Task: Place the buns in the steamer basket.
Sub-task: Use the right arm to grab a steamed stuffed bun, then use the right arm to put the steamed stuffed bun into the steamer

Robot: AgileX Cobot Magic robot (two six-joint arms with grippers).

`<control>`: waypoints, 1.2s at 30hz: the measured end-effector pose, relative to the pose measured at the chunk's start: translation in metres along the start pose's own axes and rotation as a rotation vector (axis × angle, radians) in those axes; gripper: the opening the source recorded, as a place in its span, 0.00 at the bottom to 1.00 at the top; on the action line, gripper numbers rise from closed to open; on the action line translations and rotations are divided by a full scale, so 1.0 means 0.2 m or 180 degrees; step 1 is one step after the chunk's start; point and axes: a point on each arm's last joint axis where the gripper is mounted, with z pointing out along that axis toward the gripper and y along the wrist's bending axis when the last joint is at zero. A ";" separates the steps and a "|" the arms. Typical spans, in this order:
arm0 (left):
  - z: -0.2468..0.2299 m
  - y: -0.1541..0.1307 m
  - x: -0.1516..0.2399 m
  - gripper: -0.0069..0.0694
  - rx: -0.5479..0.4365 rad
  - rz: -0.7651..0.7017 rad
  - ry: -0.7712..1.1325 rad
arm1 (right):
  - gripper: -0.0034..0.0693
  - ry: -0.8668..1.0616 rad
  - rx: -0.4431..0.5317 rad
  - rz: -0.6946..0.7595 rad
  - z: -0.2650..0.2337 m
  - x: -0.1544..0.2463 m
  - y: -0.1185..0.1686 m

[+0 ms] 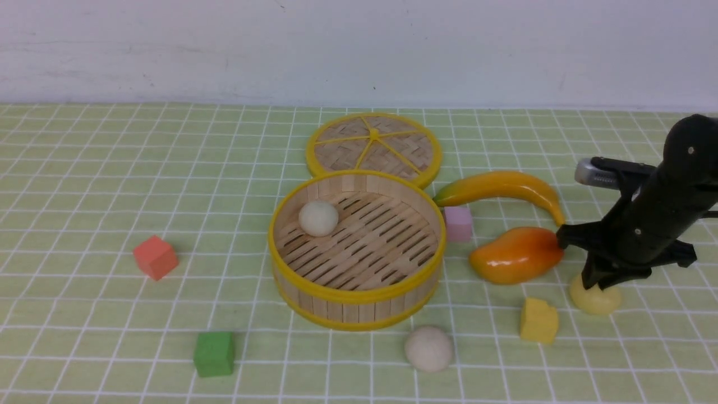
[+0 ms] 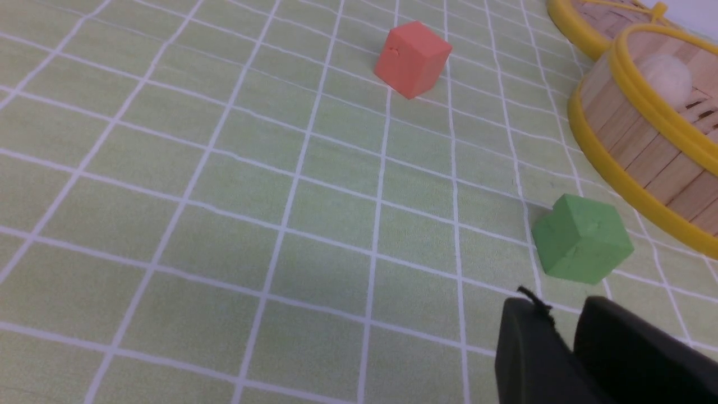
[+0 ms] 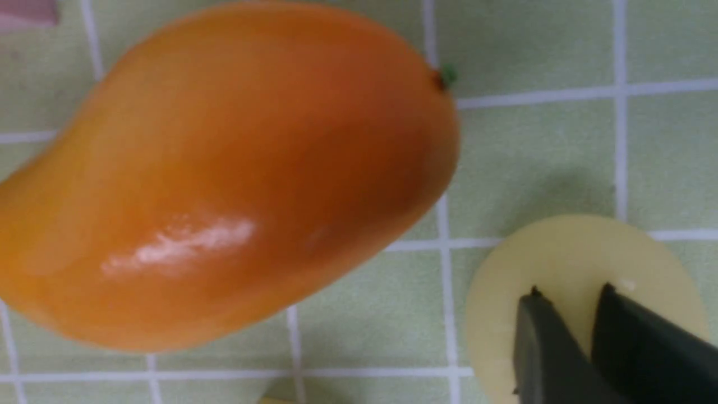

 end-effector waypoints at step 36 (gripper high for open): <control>0.00 0.00 0.00 0.31 0.0000 0.0000 0.0000 | 0.06 -0.0896 -0.1127 -0.0960 0.00 -0.16 0.91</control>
